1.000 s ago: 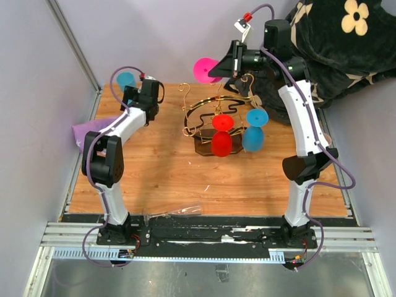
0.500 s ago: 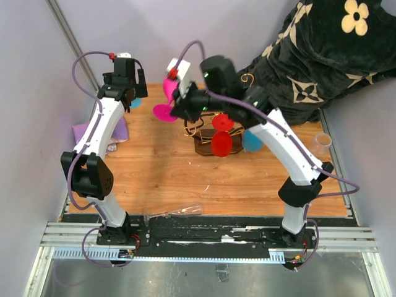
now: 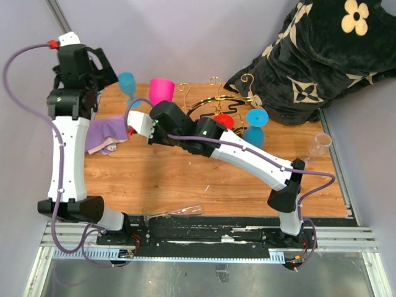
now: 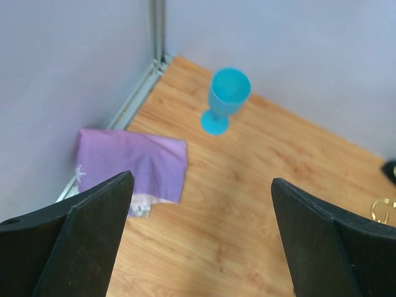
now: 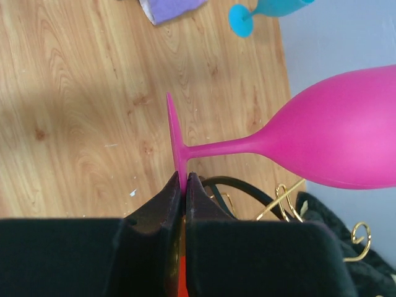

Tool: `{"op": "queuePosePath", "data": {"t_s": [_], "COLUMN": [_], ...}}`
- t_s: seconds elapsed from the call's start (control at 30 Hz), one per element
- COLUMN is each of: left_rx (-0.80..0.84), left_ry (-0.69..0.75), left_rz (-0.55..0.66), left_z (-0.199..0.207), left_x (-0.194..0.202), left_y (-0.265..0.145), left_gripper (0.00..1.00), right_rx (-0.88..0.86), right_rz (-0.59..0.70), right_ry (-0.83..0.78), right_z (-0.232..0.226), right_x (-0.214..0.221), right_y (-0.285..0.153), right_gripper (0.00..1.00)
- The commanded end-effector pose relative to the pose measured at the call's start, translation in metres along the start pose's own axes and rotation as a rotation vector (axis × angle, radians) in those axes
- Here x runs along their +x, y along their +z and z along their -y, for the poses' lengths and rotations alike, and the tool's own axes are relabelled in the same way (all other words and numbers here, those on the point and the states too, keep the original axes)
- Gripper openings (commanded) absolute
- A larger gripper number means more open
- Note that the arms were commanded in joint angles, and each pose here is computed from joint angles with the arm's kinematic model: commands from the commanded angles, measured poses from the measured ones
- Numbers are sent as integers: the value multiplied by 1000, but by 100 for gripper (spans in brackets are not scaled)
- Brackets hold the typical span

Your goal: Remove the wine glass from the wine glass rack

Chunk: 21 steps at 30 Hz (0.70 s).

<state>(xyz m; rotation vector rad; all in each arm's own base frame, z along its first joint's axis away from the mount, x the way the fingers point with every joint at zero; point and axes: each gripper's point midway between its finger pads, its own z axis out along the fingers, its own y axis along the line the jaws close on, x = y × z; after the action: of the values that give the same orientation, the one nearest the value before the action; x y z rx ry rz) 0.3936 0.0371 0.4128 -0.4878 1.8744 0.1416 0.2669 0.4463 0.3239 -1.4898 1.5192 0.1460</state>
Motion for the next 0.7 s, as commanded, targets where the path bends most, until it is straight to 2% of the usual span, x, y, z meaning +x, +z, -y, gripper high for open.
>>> {"op": "queuePosePath", "data": {"t_s": [0.0, 0.17, 0.33, 0.43, 0.57, 0.67], "left_rx": [-78, -68, -23, -12, 55, 93], "left_ry": [-91, -160, -216, -220, -207, -236], "left_rz": [44, 147, 218, 236, 216, 223], "left_z": [-29, -37, -40, -41, -31, -29], "left_x": [-20, -48, -63, -64, -55, -44], "left_y": [-25, -60, -91, -97, -99, -103], "left_gripper": [100, 100, 100, 100, 100, 100], "right_rx": [107, 142, 279, 303, 422, 491], "right_rz": [-13, -71, -139, -162, -194, -194], "right_ry": [-135, -221, -395, -437, -522, -496], "right_z": [-1, -14, -17, -21, -11, 2], "right_x": [-8, 6, 26, 33, 51, 63], "right_y": [14, 48, 102, 134, 175, 199], "right_gripper": [1, 1, 1, 1, 1, 1]}}
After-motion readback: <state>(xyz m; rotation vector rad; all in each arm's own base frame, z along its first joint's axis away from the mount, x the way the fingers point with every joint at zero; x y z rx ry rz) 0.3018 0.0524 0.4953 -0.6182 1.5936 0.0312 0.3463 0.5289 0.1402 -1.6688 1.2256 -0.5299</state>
